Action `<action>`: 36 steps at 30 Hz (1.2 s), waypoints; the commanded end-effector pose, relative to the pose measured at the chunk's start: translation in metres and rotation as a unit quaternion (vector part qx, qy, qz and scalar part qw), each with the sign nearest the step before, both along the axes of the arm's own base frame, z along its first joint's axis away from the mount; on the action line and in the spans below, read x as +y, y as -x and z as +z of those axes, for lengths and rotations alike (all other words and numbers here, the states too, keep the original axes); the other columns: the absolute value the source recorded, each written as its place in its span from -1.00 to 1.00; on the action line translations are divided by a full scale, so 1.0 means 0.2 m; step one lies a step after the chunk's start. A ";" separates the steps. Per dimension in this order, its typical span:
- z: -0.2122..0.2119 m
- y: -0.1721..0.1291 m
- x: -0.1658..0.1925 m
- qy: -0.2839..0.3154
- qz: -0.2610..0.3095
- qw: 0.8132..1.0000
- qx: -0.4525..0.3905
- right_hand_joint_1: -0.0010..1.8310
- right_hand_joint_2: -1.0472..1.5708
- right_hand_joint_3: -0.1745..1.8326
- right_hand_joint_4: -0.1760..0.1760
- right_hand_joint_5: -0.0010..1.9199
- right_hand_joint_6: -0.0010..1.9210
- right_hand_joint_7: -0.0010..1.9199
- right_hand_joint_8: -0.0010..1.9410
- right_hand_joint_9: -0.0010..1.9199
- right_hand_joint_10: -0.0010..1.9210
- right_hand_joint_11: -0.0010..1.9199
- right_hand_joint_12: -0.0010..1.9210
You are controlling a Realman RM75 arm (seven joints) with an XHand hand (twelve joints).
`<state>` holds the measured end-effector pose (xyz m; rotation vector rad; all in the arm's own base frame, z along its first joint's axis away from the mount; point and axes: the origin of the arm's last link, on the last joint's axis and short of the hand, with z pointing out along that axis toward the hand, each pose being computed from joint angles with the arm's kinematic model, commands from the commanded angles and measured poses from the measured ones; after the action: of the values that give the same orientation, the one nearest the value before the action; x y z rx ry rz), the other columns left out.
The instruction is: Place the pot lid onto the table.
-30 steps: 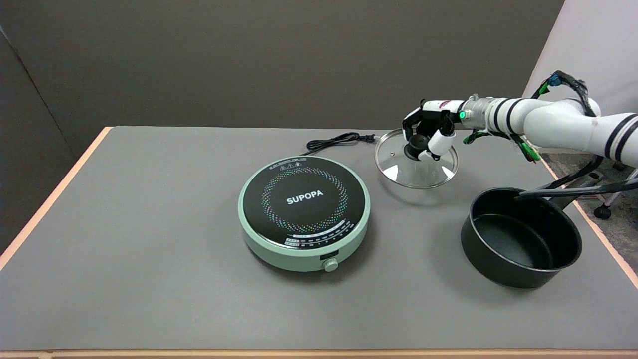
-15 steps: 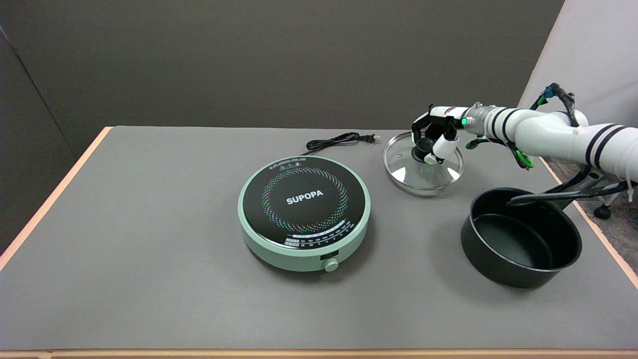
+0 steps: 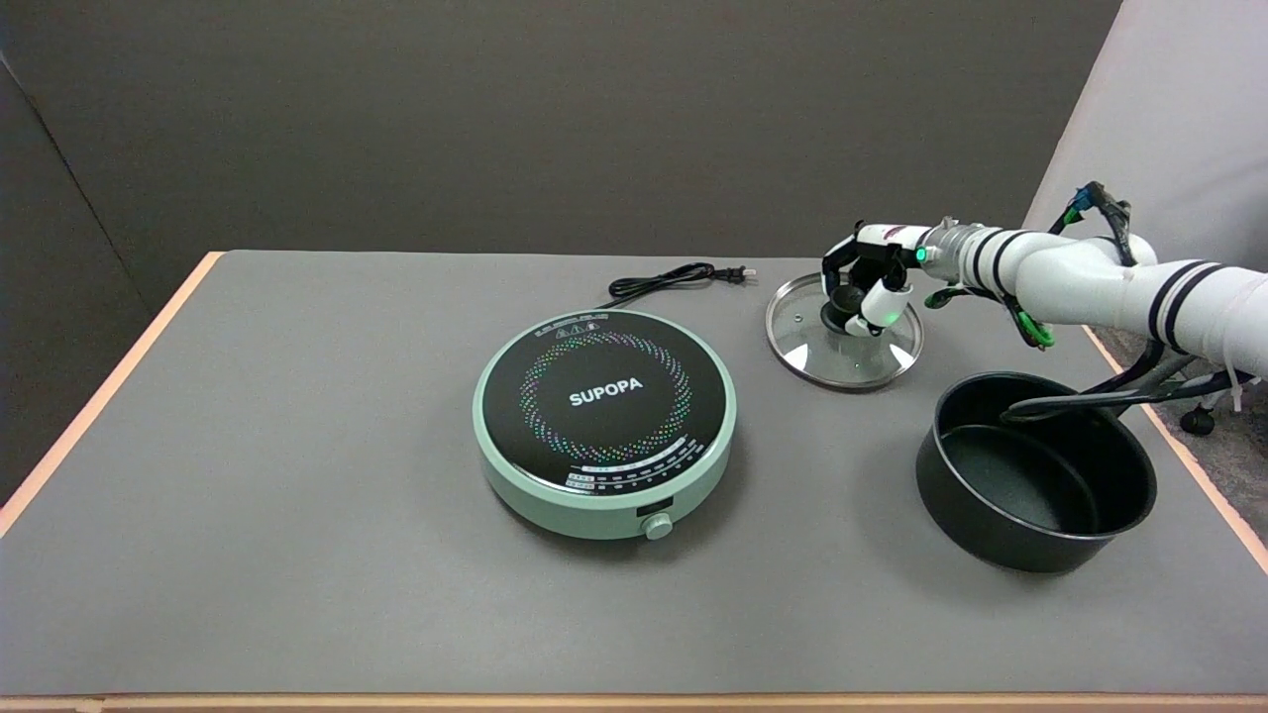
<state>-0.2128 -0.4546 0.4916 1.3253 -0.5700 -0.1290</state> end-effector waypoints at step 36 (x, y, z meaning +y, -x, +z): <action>-0.01 0.03 0.00 -0.002 0.002 1.000 -0.001 0.18 0.25 0.11 1.00 -0.32 -0.57 -0.12 -0.58 -0.13 -0.20 -0.44 0.36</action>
<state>-0.2201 -0.4539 0.4915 1.3204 -0.5683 -0.1313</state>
